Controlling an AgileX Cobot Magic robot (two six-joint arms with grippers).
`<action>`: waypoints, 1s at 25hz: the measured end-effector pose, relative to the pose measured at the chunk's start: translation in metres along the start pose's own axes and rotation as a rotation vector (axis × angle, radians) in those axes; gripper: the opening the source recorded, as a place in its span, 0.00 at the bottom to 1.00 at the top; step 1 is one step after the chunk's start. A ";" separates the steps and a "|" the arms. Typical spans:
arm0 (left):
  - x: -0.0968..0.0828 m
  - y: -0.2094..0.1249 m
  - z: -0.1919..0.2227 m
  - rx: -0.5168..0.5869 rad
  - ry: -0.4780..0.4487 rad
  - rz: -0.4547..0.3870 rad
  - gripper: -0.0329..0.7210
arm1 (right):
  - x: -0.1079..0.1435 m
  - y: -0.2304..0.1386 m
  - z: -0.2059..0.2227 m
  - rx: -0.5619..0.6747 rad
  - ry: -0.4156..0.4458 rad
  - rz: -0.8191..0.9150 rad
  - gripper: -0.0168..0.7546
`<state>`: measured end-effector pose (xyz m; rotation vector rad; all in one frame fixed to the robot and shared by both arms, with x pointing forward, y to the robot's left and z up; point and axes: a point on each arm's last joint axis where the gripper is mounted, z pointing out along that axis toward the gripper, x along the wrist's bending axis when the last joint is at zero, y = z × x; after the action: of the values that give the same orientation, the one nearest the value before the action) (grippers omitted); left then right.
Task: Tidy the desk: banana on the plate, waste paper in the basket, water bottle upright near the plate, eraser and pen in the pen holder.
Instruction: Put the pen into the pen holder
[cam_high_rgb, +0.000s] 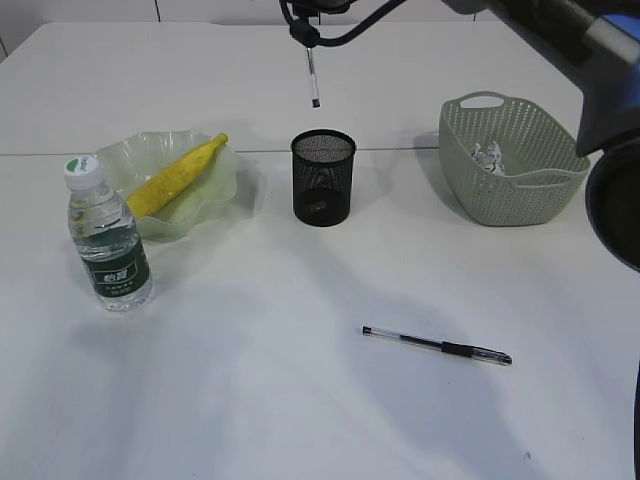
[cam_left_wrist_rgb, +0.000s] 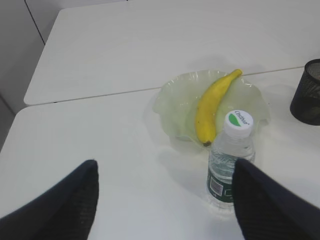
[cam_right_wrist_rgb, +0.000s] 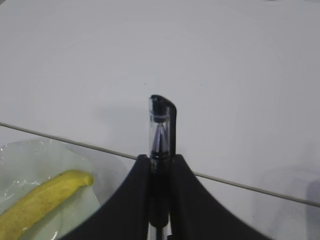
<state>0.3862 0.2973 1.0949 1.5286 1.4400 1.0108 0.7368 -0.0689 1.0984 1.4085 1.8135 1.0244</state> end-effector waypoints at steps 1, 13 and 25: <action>0.000 0.000 0.000 0.000 0.000 0.000 0.83 | 0.000 0.000 0.000 -0.002 0.000 0.000 0.10; 0.000 0.000 0.000 0.000 0.004 0.011 0.83 | -0.008 0.004 0.001 -0.041 -0.046 -0.041 0.10; 0.001 0.000 0.000 0.000 0.011 0.030 0.83 | -0.027 -0.003 0.014 -0.050 -0.079 -0.055 0.10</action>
<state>0.3862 0.2984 1.0950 1.5513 1.4287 1.0388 0.7538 -0.0924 1.0893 1.3434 1.7482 0.9657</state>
